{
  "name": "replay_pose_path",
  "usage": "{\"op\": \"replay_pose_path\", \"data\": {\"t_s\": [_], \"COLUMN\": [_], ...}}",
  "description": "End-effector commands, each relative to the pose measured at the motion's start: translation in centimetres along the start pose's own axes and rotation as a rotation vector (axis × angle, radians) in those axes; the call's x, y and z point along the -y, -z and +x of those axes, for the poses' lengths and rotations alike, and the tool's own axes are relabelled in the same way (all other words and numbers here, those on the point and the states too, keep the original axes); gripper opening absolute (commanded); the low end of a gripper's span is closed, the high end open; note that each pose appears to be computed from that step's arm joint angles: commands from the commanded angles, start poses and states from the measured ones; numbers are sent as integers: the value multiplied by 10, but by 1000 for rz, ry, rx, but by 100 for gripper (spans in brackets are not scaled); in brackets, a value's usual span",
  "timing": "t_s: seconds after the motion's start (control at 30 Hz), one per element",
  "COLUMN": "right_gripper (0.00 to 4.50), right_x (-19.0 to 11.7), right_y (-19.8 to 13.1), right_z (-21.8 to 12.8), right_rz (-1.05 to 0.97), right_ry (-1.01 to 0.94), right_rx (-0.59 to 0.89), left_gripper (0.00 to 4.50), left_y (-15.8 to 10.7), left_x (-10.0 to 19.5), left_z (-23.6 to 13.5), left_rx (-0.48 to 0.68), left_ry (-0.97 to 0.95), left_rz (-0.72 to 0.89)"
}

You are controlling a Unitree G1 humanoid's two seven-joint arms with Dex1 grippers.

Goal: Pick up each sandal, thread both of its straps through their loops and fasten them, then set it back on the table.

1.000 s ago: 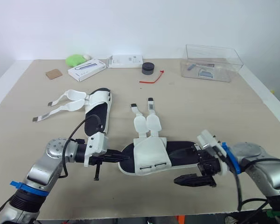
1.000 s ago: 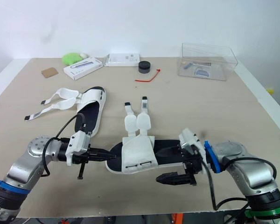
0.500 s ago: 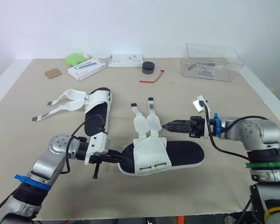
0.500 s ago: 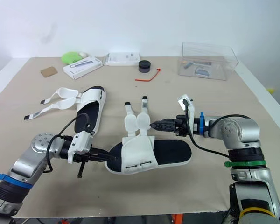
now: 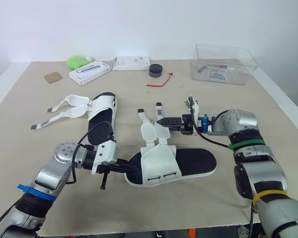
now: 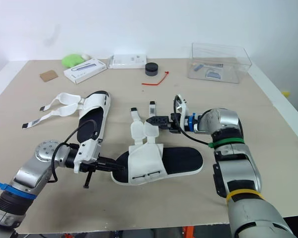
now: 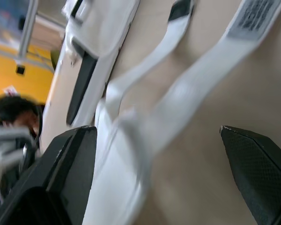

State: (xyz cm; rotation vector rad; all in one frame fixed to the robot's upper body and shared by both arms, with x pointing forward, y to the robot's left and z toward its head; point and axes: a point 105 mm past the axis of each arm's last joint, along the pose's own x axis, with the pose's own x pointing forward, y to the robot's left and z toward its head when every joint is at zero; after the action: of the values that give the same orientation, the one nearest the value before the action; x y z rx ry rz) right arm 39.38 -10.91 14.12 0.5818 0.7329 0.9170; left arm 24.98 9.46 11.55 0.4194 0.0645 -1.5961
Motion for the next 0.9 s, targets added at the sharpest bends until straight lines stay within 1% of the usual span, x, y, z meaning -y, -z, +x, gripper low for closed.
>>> {"op": "replay_pose_path", "data": {"t_s": [0.03, 0.13, 0.27, 0.3, 0.37, 0.43, 0.47, 0.5, 0.57, 0.6, 0.63, 0.77, 0.83, 0.9], "right_gripper": [450, 450, 450, 426, 366, 271, 209, 174, 78, 16, 7, 7, 7, 7], "right_x": [-5, -7, -12, -13, -19, -22, -24, -25, -25, -25, -26, -27, -35, -44], "right_y": [-22, -28, -31, -30, -28, -26, -25, -24, -23, -23, -23, -26, -35, -38], "right_z": [1, 6, 12, 13, 15, 17, 18, 19, 19, 19, 19, 18, 15, 11], "right_rz": [18, 35, 29, 24, 21, 15, 12, 11, 8, 9, 8, -66, -191, -363], "right_ry": [-2, -5, -17, -21, -51, -70, -79, -86, -89, -93, -97, -106, -142, -193], "right_rx": [90, 119, 115, 106, 79, 59, 51, 44, 36, 36, 37, 33, 66, 56], "left_gripper": [4, 4, 4, 1, 0, 0, 0, 0, 0, 0, 0, 0, 0, 0], "left_y": [-5, -4, -4, -4, -4, -4, -4, -4, -4, -4, -4, -3, -3, -2], "left_x": [5, 8, 12, 13, 14, 15, 16, 16, 17, 17, 17, 17, 17, 17], "left_z": [1, 2, 4, 4, 5, 5, 6, 6, 6, 7, 7, 7, 7, 8], "left_rx": [7, 7, 10, 11, 13, 13, 14, 14, 14, 13, 13, 14, 14, 13], "left_ry": [-1, -3, -5, -6, -7, -9, -10, -11, -12, -13, -13, -16, -17, -17], "left_rz": [22, 19, 17, 16, 14, 12, 11, 10, 10, 9, 9, 7, 6, 6]}}
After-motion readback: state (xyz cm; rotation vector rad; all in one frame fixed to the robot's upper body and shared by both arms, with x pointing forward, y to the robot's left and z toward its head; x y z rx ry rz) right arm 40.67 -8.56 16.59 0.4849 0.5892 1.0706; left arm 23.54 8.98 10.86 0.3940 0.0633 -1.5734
